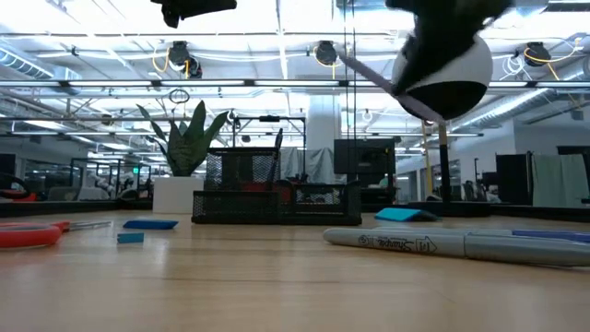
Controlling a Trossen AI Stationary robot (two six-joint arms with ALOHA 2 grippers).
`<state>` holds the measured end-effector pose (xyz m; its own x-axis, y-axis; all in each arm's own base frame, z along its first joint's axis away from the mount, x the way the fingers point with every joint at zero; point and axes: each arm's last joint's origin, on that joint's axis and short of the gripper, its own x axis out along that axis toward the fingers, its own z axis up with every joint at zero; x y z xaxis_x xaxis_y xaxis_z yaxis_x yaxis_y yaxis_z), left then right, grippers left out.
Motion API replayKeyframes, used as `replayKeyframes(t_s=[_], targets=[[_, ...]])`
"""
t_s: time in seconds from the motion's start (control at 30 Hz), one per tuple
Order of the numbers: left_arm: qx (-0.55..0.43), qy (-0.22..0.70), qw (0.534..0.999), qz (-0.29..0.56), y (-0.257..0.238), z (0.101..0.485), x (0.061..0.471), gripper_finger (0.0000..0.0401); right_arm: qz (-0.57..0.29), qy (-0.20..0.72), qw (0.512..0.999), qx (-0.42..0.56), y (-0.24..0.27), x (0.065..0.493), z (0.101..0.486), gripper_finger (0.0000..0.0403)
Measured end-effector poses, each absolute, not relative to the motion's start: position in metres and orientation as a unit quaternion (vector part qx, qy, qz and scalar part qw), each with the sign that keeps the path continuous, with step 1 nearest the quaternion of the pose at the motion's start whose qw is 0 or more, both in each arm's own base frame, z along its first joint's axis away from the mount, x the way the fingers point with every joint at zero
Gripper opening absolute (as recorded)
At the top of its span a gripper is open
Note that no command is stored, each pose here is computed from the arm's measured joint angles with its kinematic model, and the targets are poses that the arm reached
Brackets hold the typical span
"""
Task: Pick and place office supplies into organizer
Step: Put the purple pen into the black desk organizer
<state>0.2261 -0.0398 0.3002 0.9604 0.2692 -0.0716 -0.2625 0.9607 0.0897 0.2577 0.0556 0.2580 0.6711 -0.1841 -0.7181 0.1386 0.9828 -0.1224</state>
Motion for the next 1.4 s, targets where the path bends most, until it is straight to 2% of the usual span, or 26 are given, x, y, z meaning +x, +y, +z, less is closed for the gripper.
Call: replayKeyframes(t_s=[0.13,0.27,0.53,0.93,1.27,1.4], targets=[[0.038,0.041,0.989,0.135,-0.040,0.300,0.226,0.0200,-0.101,0.264,0.956,-0.074,0.050,0.264,0.270,0.0019],[0.037,0.041,0.991,0.122,-0.040,0.300,0.226,0.0200,-0.051,0.133,0.986,-0.088,0.042,0.271,0.270,0.0019],[0.014,-0.002,0.999,0.044,-0.045,0.308,0.227,0.0200,0.012,-0.029,0.997,-0.068,0.019,0.281,0.262,0.0019],[0.056,-0.039,0.997,0.028,-0.053,0.297,0.255,0.0200,0.055,-0.034,0.997,-0.039,0.010,0.303,0.236,0.0019],[0.054,-0.030,0.997,0.051,-0.042,0.285,0.269,0.0200,0.077,-0.057,0.994,-0.047,0.012,0.302,0.240,0.0019],[0.039,-0.033,0.998,0.034,-0.035,0.280,0.276,0.0200,0.077,-0.057,0.994,-0.048,0.012,0.302,0.240,0.0019]])
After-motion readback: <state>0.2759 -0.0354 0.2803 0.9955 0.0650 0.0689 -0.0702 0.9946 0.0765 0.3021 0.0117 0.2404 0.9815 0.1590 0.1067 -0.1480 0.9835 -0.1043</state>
